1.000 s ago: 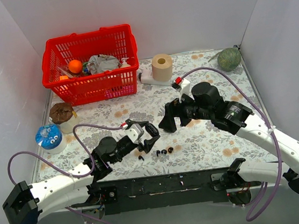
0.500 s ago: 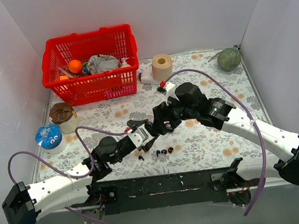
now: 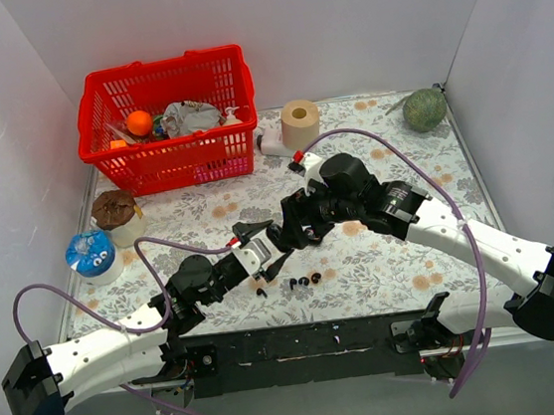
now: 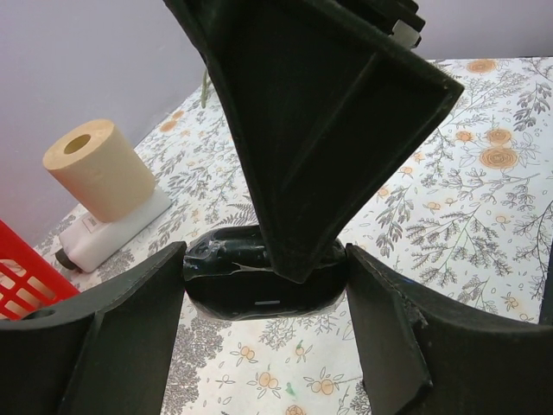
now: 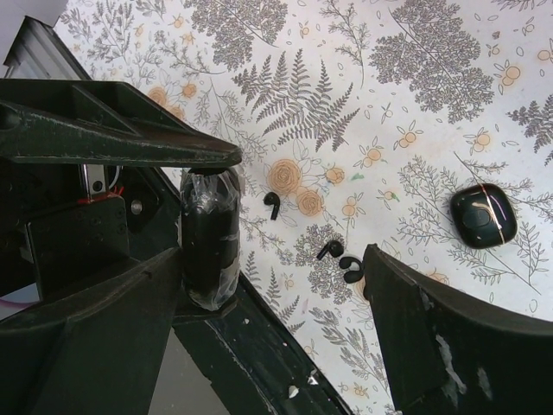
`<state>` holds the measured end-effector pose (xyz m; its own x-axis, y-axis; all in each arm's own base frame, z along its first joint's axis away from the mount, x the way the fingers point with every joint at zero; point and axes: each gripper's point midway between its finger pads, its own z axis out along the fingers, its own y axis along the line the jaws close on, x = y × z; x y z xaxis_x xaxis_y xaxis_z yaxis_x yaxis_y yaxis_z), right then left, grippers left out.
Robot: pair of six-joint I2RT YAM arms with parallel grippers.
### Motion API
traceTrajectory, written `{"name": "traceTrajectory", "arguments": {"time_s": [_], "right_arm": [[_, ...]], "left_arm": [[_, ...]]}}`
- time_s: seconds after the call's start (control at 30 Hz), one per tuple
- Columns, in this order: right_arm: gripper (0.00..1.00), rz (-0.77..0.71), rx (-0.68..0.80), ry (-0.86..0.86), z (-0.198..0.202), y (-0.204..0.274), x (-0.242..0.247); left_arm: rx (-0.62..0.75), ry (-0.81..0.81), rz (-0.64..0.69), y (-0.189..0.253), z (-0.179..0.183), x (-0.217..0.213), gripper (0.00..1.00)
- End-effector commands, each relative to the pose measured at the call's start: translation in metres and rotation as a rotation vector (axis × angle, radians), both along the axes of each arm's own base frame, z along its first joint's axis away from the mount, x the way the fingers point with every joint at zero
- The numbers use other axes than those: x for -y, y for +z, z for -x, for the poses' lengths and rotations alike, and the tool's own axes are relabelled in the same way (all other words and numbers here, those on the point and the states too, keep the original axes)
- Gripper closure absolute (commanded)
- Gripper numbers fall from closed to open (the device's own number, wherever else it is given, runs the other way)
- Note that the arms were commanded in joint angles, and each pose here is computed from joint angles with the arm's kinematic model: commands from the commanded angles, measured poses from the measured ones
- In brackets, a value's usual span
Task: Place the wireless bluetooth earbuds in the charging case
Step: Open the charging case.
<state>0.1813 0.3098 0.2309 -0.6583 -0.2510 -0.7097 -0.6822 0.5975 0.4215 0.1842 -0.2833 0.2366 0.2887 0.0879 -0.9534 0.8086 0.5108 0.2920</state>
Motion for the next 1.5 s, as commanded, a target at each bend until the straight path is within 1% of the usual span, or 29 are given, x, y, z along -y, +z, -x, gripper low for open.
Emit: {"name": "traceTrajectory", "arguments": {"time_s": [0.0,0.23,0.5,0.6,0.67,0.77,0.8,0.83,0.9,0.93,1.03,1.13,1.3,1.4,1.47], "right_arm": [[0.09,-0.023,0.043,-0.043,-0.008,0.013,0.001],[0.10,-0.022,0.067,-0.095,-0.011,0.015,0.011],[0.11,-0.024,0.066,-0.113,-0.011,0.014,0.014],[0.11,-0.067,0.084,-0.102,-0.008,0.025,0.013],[0.11,-0.136,0.110,-0.067,-0.004,0.040,0.008],[0.13,-0.159,0.117,-0.050,-0.005,0.047,0.002],[0.14,-0.160,0.119,-0.044,-0.005,0.048,0.001],[0.19,-0.162,0.113,-0.037,-0.004,0.048,-0.002],[0.24,-0.170,0.113,-0.025,-0.006,0.048,-0.006],[0.28,-0.171,0.112,-0.025,-0.006,0.047,-0.008],[0.36,-0.166,0.103,-0.025,-0.009,0.043,-0.012],[0.40,-0.158,0.101,-0.025,-0.012,0.040,-0.014],[0.43,-0.156,0.108,-0.025,-0.015,0.041,-0.017],[0.50,-0.149,0.107,-0.019,-0.017,0.039,-0.020],[0.60,-0.143,0.106,-0.013,-0.017,0.036,-0.021]], "left_arm": [[0.035,0.000,0.037,0.019,0.002,-0.003,1.00],[0.033,0.002,0.038,0.016,0.004,-0.006,1.00],[0.029,0.015,0.046,0.017,0.003,-0.009,1.00],[0.023,0.020,0.043,0.014,0.003,-0.010,1.00],[0.019,0.024,0.042,0.013,0.002,-0.010,1.00],[0.018,0.024,0.047,0.013,0.003,-0.010,1.00],[0.019,0.024,0.052,0.015,0.002,-0.010,1.00],[0.018,0.024,0.049,0.014,0.002,-0.010,1.00],[0.016,0.022,0.050,0.014,0.002,-0.009,1.00],[0.015,0.022,0.051,0.015,0.002,-0.008,1.00],[0.014,0.020,0.055,0.015,0.002,-0.008,1.00],[0.011,0.018,0.055,0.014,0.002,-0.008,1.00],[0.010,0.017,0.054,0.014,0.003,-0.007,1.00],[0.006,0.018,0.053,0.012,0.002,-0.007,1.00],[0.001,0.020,0.056,0.012,0.002,-0.008,1.00]]}}
